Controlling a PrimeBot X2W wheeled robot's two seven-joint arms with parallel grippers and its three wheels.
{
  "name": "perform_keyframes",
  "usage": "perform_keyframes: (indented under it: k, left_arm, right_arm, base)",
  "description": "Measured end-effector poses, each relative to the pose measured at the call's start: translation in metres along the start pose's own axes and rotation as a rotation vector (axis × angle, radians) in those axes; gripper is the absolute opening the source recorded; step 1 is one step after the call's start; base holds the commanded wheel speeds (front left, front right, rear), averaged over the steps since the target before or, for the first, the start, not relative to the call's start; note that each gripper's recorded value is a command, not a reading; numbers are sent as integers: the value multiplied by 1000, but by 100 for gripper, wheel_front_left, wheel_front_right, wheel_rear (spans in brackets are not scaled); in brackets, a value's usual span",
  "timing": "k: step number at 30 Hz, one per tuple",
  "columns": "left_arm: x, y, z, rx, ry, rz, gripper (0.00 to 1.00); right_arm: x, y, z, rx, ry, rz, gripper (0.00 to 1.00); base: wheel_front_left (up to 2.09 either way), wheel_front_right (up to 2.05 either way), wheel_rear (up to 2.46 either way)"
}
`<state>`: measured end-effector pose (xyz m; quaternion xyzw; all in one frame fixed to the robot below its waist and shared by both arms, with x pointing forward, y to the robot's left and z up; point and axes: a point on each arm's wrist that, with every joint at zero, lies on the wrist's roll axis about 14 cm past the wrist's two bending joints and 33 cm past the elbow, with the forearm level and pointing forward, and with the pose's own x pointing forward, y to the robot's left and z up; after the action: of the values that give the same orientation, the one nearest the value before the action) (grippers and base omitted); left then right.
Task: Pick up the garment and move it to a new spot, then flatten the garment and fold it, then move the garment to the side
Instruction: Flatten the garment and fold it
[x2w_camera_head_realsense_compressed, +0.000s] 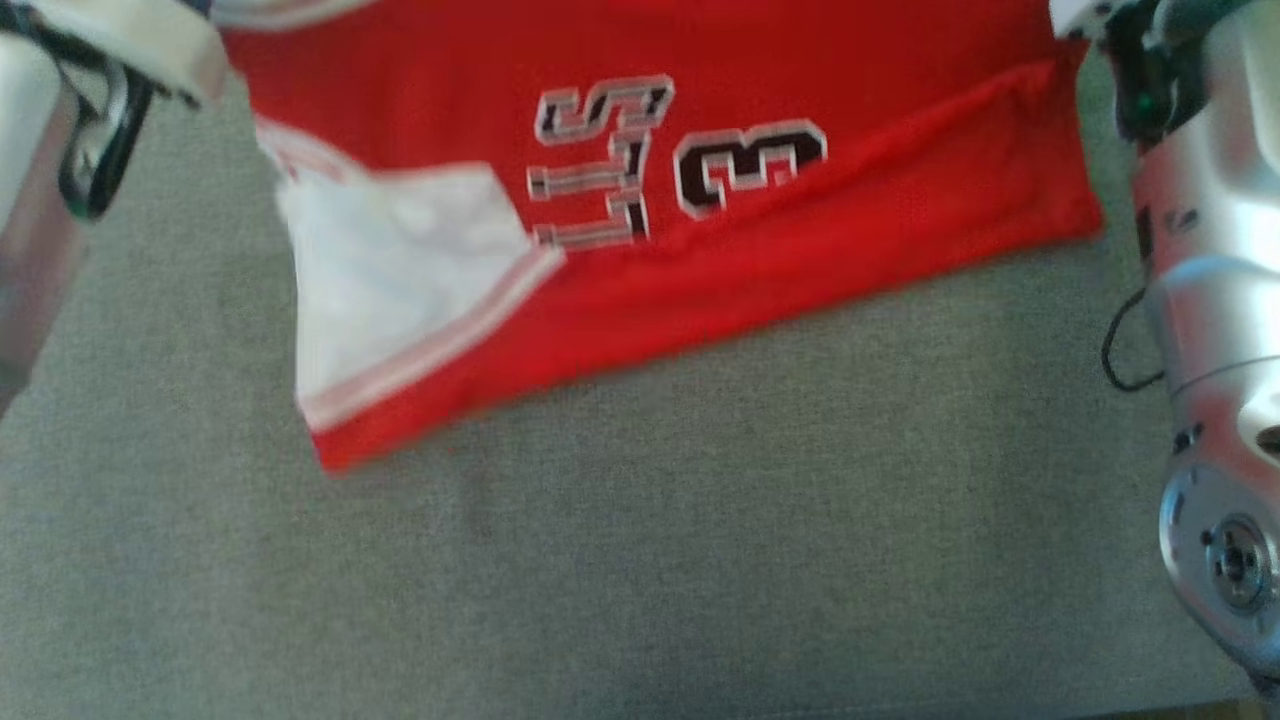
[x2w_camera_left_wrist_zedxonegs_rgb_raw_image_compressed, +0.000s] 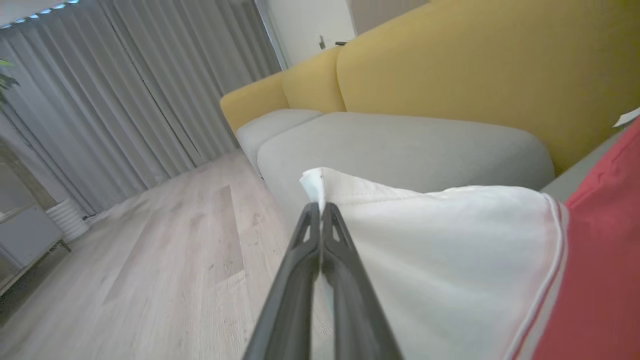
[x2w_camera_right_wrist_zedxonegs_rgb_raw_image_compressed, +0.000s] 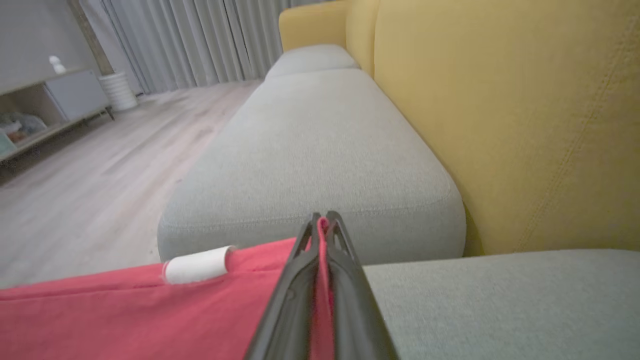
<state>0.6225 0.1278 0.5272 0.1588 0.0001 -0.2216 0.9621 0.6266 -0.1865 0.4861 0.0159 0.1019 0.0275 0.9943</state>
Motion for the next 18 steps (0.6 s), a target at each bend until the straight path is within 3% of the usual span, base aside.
perform_keyframes:
  k: [8, 18]
  left_arm:
    - [5, 1, 11, -4, -30, 16, 0]
    - [-39, -23, -18, -23, 50, -33, 0]
  right_arm:
    - [-1, 10, 21, 40, -63, 36, 0]
    - [-30, 9, -35, 19, 117, 73, 0]
  base:
    - [0, 0, 0]
    - [0, 0, 0]
